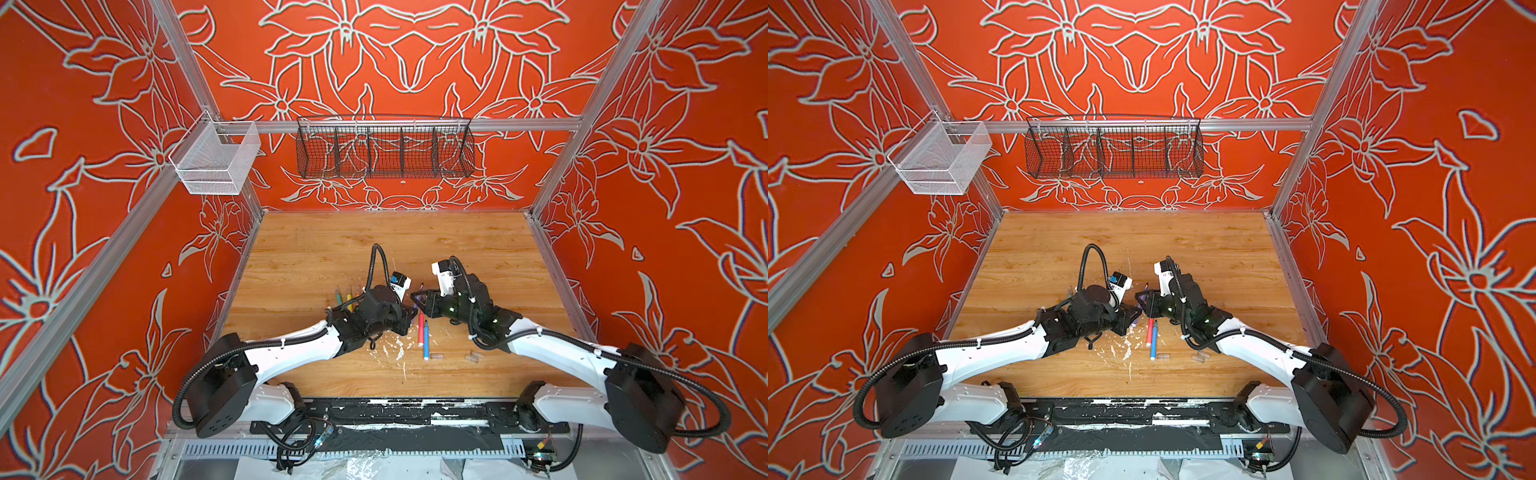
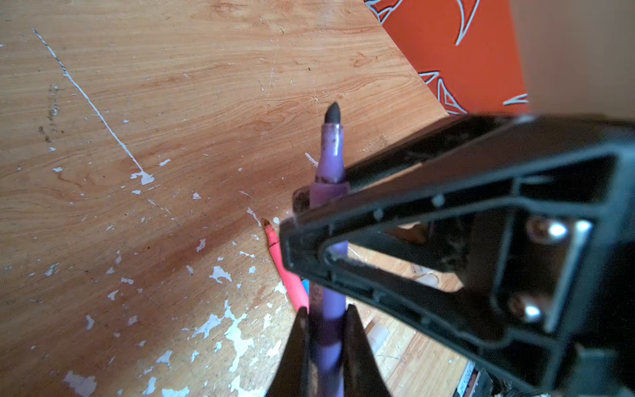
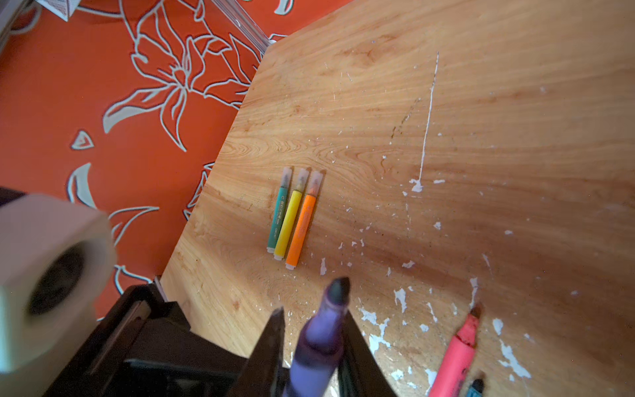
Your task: Insert the pens into the pen caps
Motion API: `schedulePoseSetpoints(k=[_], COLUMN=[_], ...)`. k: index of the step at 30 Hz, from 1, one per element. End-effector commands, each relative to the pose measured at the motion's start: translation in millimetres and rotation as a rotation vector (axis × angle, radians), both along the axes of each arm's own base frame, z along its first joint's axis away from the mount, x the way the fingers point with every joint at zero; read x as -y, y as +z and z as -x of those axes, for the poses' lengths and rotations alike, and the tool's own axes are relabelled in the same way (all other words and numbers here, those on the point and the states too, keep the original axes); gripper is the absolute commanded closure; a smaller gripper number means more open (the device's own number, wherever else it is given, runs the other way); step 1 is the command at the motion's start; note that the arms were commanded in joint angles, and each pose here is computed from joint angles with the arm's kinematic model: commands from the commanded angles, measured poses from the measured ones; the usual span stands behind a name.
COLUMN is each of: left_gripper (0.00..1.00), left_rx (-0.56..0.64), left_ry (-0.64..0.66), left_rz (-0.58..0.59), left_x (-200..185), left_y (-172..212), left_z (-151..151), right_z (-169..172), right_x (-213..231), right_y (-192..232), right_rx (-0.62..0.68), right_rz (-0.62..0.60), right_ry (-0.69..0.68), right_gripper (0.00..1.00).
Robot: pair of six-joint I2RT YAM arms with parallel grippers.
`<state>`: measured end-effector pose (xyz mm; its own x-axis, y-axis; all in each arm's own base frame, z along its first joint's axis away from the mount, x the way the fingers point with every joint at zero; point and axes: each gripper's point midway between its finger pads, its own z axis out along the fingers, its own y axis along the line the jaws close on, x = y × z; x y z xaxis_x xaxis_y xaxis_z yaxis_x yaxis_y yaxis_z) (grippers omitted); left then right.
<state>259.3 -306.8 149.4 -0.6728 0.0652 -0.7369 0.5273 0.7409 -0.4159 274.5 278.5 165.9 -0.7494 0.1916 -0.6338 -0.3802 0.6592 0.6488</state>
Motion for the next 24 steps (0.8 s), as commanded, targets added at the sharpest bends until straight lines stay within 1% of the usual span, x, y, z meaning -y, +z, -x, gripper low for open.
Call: schedulePoseSetpoints(k=[1,5,6,9,13,18,24], left_gripper=[1.00,0.84,0.81,0.73,0.66,0.65,0.65], left_rx=[0.034,0.031,0.030,0.042,0.082,0.109,0.127], left_ry=[-0.018,-0.017,-0.017,-0.010,0.013,0.011,0.019], left_rz=[0.025,0.017,0.015,0.004,-0.001,-0.013,-0.031], left_x=[3.3,3.8,4.3,3.6,0.0,1.9,5.9], left_y=[9.6,6.9,6.3,6.1,8.1,7.1,2.5], left_z=[1.0,0.0,-0.5,-3.3,-8.5,-13.1,-21.0], right_z=[-0.8,2.4,3.9,6.4,8.1,13.3,16.5], right_x=[-10.1,-13.0,-14.7,-17.5,-17.0,-14.2,-12.9], right_y=[14.8,19.7,21.5,24.4,28.9,41.9,46.1], right_rx=[0.002,-0.010,-0.015,-0.043,-0.056,-0.035,-0.054], right_rz=[-0.045,-0.084,-0.098,-0.134,-0.218,-0.328,-0.396], right_ry=[0.022,0.035,0.043,0.049,0.028,0.024,0.017], right_gripper=[0.85,0.98,1.00,1.00,1.00,1.00,1.00])
